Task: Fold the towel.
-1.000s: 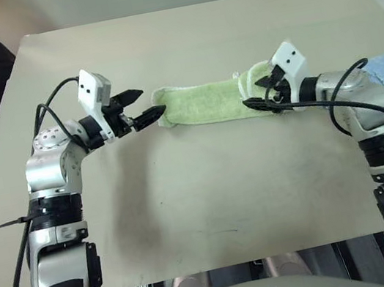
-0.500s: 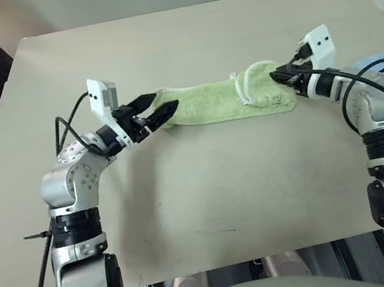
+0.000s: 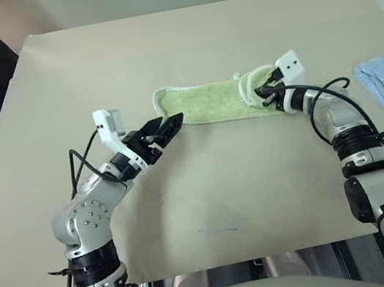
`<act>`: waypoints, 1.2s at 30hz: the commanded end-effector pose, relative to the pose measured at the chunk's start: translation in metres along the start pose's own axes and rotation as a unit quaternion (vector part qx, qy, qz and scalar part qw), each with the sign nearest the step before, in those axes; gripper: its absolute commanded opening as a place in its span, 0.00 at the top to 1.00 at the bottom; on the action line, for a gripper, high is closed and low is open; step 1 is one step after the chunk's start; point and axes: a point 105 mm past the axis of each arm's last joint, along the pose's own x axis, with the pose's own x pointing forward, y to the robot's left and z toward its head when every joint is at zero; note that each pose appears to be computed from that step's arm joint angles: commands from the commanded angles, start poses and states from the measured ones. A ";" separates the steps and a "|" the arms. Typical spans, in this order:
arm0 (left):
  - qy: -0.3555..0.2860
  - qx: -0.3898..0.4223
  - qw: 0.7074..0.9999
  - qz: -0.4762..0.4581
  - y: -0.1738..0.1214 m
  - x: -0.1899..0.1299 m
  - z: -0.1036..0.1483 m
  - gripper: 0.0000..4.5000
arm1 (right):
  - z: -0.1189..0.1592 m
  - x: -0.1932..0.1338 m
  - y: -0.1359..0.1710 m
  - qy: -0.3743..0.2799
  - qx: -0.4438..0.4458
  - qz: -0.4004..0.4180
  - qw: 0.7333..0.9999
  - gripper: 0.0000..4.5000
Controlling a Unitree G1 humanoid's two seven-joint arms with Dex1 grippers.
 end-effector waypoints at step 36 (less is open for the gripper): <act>-0.033 -0.353 0.918 0.177 0.053 0.080 -0.016 0.37 | 0.108 -0.076 -0.015 -0.162 -0.056 -0.056 0.984 1.00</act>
